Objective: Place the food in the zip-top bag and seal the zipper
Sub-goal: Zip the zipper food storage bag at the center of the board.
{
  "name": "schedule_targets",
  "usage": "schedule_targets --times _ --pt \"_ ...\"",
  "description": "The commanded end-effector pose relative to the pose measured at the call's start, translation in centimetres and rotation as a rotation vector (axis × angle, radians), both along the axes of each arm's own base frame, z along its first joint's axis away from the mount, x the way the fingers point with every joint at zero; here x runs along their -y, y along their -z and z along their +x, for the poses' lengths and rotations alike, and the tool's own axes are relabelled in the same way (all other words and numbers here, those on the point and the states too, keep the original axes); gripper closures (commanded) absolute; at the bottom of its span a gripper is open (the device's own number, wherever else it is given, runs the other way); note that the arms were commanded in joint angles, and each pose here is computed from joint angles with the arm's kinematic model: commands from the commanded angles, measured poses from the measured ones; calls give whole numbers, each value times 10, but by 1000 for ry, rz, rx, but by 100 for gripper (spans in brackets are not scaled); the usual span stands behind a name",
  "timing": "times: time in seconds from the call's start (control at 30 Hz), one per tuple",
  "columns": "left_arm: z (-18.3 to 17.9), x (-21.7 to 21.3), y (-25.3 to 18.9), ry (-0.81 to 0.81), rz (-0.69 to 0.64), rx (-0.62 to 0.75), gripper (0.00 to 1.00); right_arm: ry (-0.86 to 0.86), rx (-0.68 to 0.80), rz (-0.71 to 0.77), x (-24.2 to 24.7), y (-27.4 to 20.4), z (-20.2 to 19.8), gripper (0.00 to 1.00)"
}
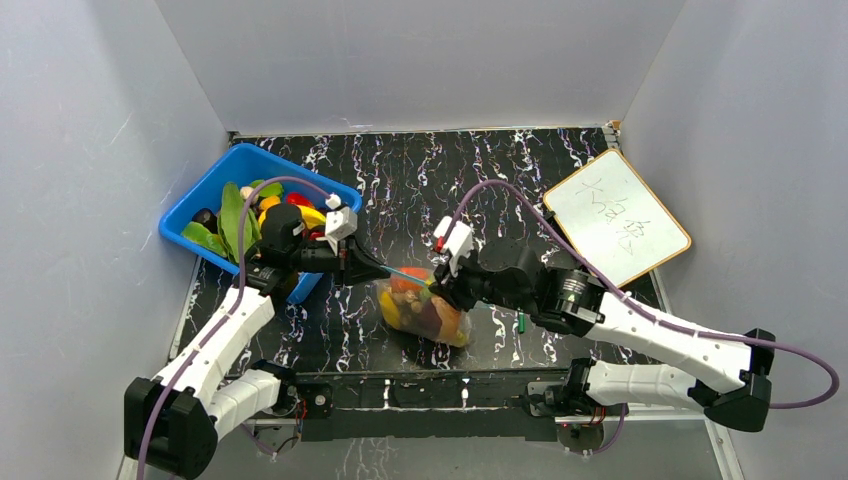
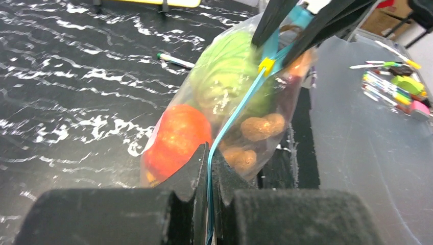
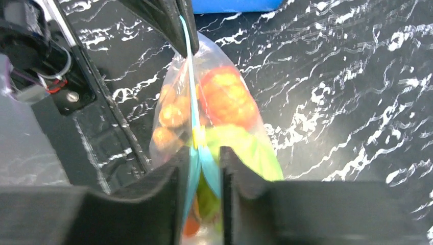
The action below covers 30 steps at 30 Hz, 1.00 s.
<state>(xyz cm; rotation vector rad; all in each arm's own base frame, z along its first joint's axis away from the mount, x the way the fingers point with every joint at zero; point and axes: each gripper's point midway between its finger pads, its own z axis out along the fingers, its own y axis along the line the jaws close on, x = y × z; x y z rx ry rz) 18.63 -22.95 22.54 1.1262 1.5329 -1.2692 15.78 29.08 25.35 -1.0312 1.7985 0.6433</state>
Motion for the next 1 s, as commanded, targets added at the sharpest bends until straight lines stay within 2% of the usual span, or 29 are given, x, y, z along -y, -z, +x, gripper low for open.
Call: schedule_targets --times 0.0,0.07,0.1,0.13,0.2,0.27,0.33,0.43,0.57,0.73,0.97 --pt "23 -13 -10 -127 -42 83 100 125 -98 125 17 -51 -4 63" --pt "22 -12 -15 -126 -65 102 100 153 -137 190 18 -64 -7 44" --pt "22 -11 -16 -118 -69 102 100 183 -148 209 22 -67 -6 37" --pt "21 -11 -15 -109 -67 98 100 219 -155 219 29 -68 -5 36" --pt "21 -11 -16 -100 -66 98 100 302 -167 237 44 -69 -1 38" --pt "21 -11 -17 -105 -71 105 100 425 -176 259 63 -68 7 46" --pt "20 -11 -19 -104 -80 110 100 504 -194 286 75 -67 10 46" --pt "21 -10 -20 -103 -89 112 100 596 -191 317 87 -67 17 43" --pt "20 -9 -22 -99 -100 130 100 555 -175 334 79 -69 17 33" --pt "17 -10 -26 -88 -108 177 100 642 -119 389 82 -68 35 25" --pt "15 -9 -30 -68 -117 209 100 809 -146 528 75 -79 61 24"
